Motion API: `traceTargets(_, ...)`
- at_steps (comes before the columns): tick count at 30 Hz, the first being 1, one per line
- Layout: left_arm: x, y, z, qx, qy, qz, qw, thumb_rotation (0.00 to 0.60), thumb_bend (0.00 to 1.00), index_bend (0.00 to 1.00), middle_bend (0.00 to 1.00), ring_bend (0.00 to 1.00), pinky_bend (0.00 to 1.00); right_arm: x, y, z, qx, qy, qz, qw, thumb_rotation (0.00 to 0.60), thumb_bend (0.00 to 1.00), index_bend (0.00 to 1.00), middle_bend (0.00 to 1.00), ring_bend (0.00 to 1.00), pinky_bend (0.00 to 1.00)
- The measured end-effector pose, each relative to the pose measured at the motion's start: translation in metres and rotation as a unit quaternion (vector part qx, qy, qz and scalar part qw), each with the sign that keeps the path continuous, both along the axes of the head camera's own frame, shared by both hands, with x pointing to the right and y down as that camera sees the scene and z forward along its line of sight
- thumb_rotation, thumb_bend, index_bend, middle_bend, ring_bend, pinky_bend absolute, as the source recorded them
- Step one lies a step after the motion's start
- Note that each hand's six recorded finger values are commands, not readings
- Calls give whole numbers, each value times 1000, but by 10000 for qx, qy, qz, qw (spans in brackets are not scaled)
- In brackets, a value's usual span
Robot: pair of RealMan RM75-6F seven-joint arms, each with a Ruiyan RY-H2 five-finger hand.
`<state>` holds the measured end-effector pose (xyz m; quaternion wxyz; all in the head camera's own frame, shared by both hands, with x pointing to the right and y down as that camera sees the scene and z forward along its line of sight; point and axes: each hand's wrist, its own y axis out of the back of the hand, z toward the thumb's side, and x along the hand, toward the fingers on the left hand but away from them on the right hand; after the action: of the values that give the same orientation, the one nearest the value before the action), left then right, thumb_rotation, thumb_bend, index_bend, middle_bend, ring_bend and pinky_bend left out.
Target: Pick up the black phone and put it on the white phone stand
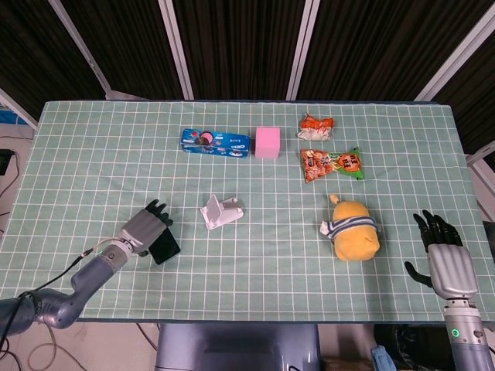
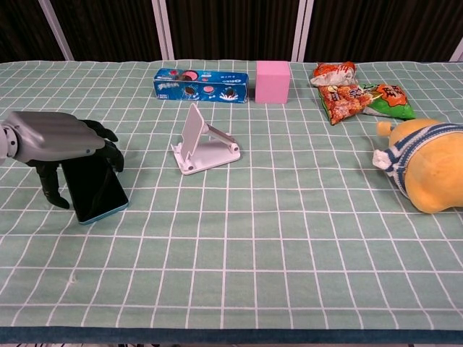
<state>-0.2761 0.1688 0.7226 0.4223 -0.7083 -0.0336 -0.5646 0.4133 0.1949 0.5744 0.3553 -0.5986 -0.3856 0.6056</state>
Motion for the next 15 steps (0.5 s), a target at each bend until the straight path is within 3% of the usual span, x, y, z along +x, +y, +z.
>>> traceTargets(8, -2, 2, 2, -22, 2, -22, 10000, 600, 95, 263, 276, 0, 0, 0, 0, 0, 2, -2, 3, 10000, 600, 425, 7, 0, 0, 140)
traceTargets(15, -1, 5, 3, -22, 33, -27, 10000, 600, 245, 387, 428, 23, 0, 0, 0, 0, 5, -6, 4, 10000, 600, 425, 8, 0, 0, 140)
